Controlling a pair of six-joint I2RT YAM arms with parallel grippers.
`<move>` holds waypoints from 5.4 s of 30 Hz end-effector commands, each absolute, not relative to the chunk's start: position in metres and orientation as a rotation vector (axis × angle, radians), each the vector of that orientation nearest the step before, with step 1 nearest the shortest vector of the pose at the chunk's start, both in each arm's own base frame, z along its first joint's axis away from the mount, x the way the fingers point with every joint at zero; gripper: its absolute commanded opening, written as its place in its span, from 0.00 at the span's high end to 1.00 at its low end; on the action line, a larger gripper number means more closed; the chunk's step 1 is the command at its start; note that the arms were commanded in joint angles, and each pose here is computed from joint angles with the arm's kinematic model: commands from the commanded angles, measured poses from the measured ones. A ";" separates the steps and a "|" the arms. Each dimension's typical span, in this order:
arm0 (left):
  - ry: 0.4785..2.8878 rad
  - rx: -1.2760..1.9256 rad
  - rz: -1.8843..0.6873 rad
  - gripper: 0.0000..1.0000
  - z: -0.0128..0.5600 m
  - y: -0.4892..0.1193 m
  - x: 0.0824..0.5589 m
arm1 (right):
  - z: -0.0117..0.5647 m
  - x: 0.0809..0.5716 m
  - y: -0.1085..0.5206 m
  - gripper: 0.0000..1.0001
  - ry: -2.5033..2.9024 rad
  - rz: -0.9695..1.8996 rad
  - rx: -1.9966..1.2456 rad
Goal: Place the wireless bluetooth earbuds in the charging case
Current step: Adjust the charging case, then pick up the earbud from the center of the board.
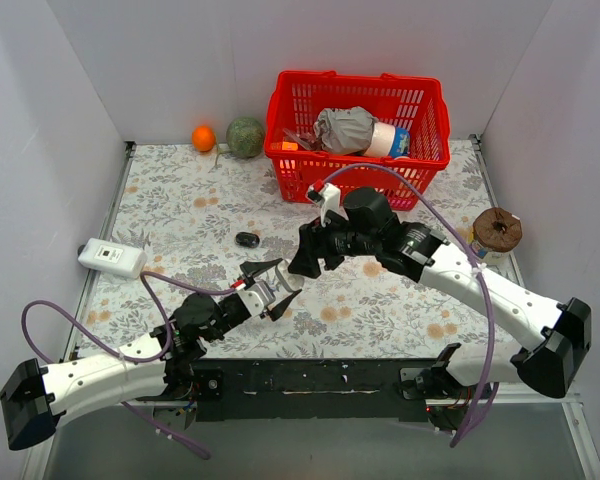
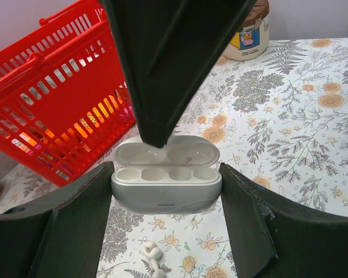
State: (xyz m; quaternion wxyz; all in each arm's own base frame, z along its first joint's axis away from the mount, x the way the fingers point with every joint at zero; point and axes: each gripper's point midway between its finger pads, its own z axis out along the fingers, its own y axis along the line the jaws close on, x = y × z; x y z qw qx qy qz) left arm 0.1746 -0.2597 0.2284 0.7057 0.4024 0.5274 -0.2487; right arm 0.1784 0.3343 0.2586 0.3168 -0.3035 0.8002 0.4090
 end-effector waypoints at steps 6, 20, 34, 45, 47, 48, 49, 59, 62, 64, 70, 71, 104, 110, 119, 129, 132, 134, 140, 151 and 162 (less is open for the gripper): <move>1.123 0.841 -0.598 1.00 0.252 -0.262 0.172 | 0.252 0.181 0.343 0.42 2.110 1.075 -0.820; 1.116 0.834 -0.600 1.00 0.255 -0.262 0.172 | 0.243 0.180 0.344 0.80 2.120 1.081 -0.826; 1.348 0.594 -0.574 0.02 0.251 -0.254 0.204 | 0.283 0.189 0.324 0.99 2.020 0.937 -0.869; 1.356 0.340 -0.708 0.02 0.288 -0.232 0.203 | 0.322 0.197 0.296 0.99 1.857 0.753 -0.954; 1.397 0.378 -0.855 0.02 0.302 -0.246 0.190 | 0.324 0.203 0.288 0.99 1.817 0.687 -0.955; 1.449 0.417 -0.878 0.02 0.295 -0.252 0.193 | 0.327 0.204 0.284 0.99 1.788 0.659 -0.965; 1.513 0.471 -0.953 0.02 0.289 -0.261 0.184 | 0.322 0.207 0.281 0.99 1.788 0.627 -0.969; 1.482 0.983 -1.303 0.17 0.285 -0.296 0.125 | 0.346 0.201 0.276 0.99 1.611 0.551 -1.062; 1.439 1.026 -1.302 0.25 0.283 -0.298 0.126 | 0.356 0.190 0.279 0.99 1.552 0.597 -1.085; 1.399 0.999 -1.265 0.25 0.283 -0.297 0.132 | 0.359 0.183 0.280 0.99 1.528 0.621 -1.108; 1.411 0.990 -1.226 0.32 0.290 -0.300 0.142 | 0.348 0.168 0.291 0.99 1.538 0.657 -1.180; 1.430 0.959 -1.217 0.31 0.297 -0.302 0.148 | 0.345 0.167 0.293 0.99 1.542 0.659 -1.186; 1.300 1.067 -1.264 0.61 0.276 -0.299 0.130 | 0.317 0.146 0.321 0.99 1.534 0.616 -1.284; 1.297 1.059 -1.259 0.67 0.277 -0.298 0.131 | 0.317 0.145 0.322 0.99 1.533 0.616 -1.286; 1.306 1.056 -1.256 1.00 0.272 -0.298 0.131 | 0.314 0.143 0.323 0.99 1.534 0.614 -1.297; 1.328 0.985 -1.210 1.00 0.270 -0.290 0.138 | 0.319 0.149 0.324 0.78 1.571 0.616 -1.222; 1.346 0.955 -1.188 1.00 0.267 -0.286 0.142 | 0.325 0.153 0.324 0.59 1.584 0.619 -1.173; 1.353 0.936 -1.185 1.00 0.267 -0.284 0.142 | 0.332 0.155 0.325 0.47 1.583 0.631 -1.144; 1.391 0.824 -1.143 1.00 0.256 -0.269 0.147 | 0.357 0.171 0.315 0.36 1.575 0.709 -1.002; 1.410 0.680 -1.075 1.00 0.265 -0.230 0.136 | 0.227 0.213 0.305 0.49 1.909 0.875 -0.816; 1.406 0.647 -1.047 1.00 0.281 -0.212 0.127 | 0.119 0.220 0.353 0.46 2.157 0.820 -0.922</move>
